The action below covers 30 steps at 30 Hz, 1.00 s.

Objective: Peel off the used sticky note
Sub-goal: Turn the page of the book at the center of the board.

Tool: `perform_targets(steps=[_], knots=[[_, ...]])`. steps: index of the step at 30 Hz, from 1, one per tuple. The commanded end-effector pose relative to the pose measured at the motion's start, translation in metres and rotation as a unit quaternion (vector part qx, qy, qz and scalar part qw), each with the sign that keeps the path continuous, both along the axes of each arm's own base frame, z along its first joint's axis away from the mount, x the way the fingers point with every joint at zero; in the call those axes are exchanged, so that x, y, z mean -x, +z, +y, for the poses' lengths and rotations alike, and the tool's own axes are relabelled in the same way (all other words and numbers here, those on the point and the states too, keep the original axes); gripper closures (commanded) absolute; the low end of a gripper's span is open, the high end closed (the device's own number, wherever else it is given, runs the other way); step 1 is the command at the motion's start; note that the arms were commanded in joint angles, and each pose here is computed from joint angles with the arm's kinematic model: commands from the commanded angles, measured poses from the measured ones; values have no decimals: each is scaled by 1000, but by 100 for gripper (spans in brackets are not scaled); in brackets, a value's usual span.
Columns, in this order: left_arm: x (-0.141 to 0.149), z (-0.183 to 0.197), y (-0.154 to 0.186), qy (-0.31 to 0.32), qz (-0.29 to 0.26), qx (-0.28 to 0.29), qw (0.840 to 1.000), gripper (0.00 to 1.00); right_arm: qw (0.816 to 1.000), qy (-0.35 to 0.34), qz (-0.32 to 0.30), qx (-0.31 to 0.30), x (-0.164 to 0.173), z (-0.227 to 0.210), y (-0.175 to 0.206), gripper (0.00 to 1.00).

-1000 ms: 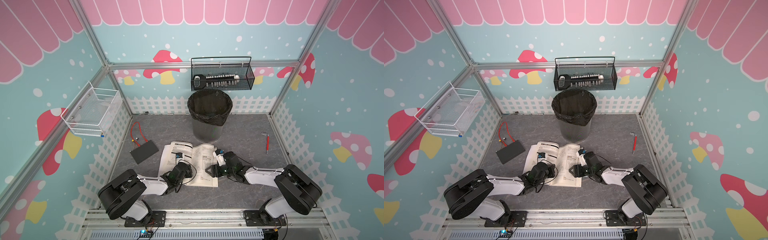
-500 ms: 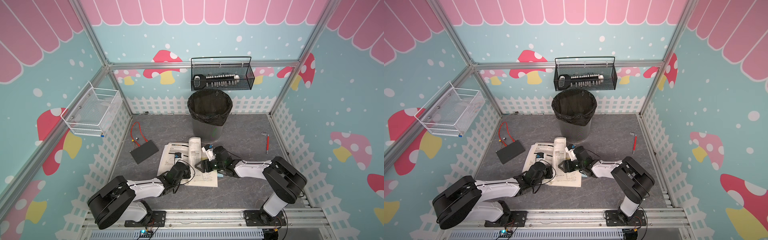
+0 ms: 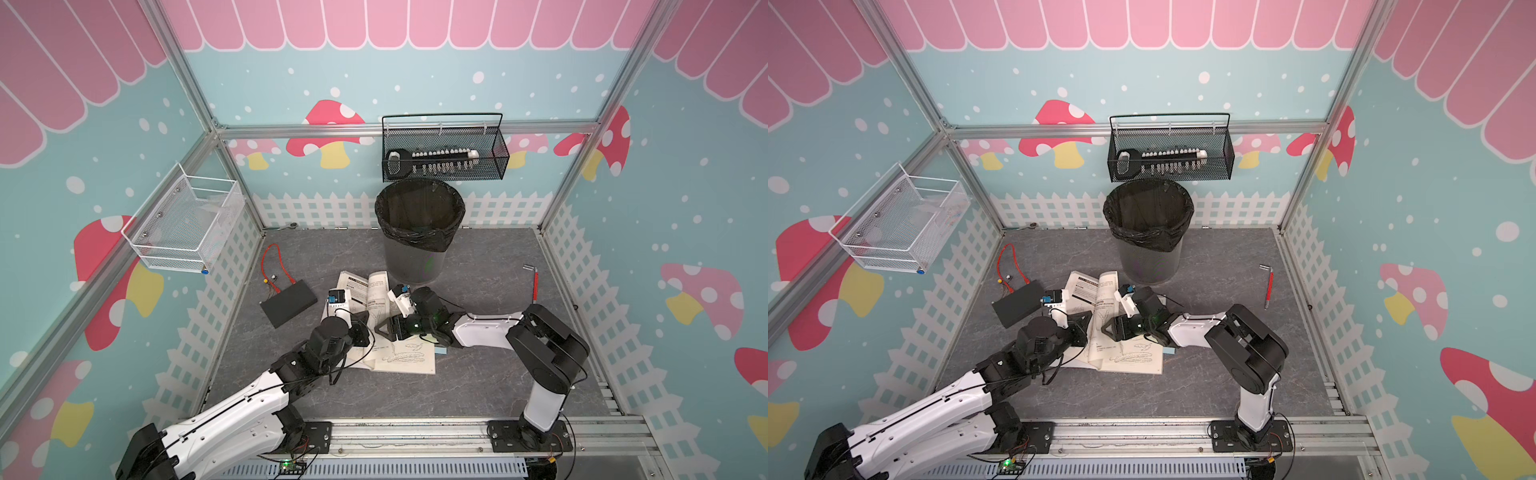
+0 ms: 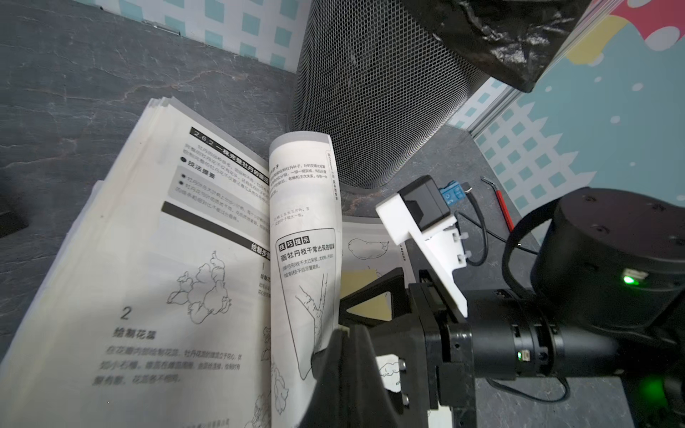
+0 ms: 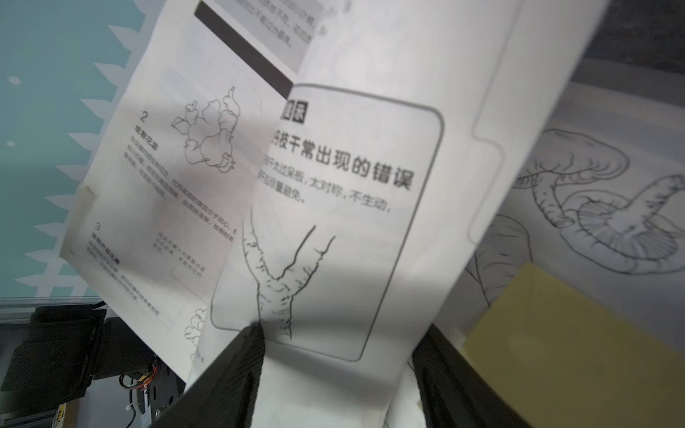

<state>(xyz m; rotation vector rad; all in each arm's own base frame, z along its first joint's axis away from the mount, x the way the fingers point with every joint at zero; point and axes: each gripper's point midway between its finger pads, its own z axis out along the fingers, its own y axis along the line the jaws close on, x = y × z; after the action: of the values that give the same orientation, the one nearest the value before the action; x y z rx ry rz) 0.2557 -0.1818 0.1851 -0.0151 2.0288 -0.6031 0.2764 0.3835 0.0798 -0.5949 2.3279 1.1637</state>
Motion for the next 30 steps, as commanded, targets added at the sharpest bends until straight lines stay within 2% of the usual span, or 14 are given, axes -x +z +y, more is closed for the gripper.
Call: perform_targets(steps=[1, 8, 9, 17, 24, 30], knots=[[10, 13, -27, 10, 38, -25, 999, 100, 1000, 17, -7, -12, 0, 15, 8, 31], [20, 17, -56, 17, 73, -12, 997, 100, 999, 39, -21, -24, -7, 41, 23, 31], [21, 18, -58, 17, 75, -10, 997, 100, 999, 41, -12, -15, -8, 43, 10, 31], [30, 21, -56, 11, 69, 18, 997, 100, 997, 68, -7, -34, -14, 72, 13, 30], [33, 25, -58, 13, 73, 18, 997, 100, 990, 113, 11, -78, -3, 107, 22, 18], [33, 26, -60, 15, 74, 18, 997, 100, 986, 126, 22, -111, 1, 119, 31, 14]])
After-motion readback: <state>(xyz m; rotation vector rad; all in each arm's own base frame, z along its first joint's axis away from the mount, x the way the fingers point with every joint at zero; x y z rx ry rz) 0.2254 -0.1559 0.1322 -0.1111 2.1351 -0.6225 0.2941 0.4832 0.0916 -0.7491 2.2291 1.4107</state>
